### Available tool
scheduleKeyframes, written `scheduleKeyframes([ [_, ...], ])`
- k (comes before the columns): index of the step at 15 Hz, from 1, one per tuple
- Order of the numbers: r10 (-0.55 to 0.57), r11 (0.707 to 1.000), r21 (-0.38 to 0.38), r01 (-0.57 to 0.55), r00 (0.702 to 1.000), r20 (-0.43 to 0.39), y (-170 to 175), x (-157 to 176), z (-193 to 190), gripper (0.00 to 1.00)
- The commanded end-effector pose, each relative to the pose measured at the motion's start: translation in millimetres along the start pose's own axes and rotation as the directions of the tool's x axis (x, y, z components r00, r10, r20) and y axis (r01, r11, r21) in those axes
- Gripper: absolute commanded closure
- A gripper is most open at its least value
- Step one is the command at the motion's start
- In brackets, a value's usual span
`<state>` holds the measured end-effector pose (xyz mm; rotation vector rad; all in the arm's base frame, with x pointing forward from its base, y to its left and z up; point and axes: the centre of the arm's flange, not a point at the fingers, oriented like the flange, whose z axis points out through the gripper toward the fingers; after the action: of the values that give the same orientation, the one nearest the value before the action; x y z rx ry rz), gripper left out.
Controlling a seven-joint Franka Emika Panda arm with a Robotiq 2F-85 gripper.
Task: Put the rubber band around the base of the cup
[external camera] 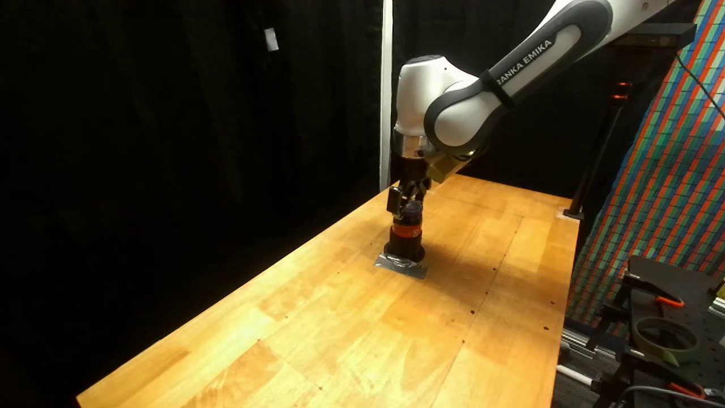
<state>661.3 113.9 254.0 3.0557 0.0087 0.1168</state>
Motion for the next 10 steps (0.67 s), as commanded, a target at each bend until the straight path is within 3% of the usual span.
scheduleKeyframes([
  [1, -0.047, 0.999, 0.015, 0.046, 0.995, 0.084, 12.2, -11.7, -9.0, 0.0],
  [10, -0.076, 0.997, 0.039, 0.072, 0.991, 0.109, 30.0, -41.3, -12.8, 0.0],
])
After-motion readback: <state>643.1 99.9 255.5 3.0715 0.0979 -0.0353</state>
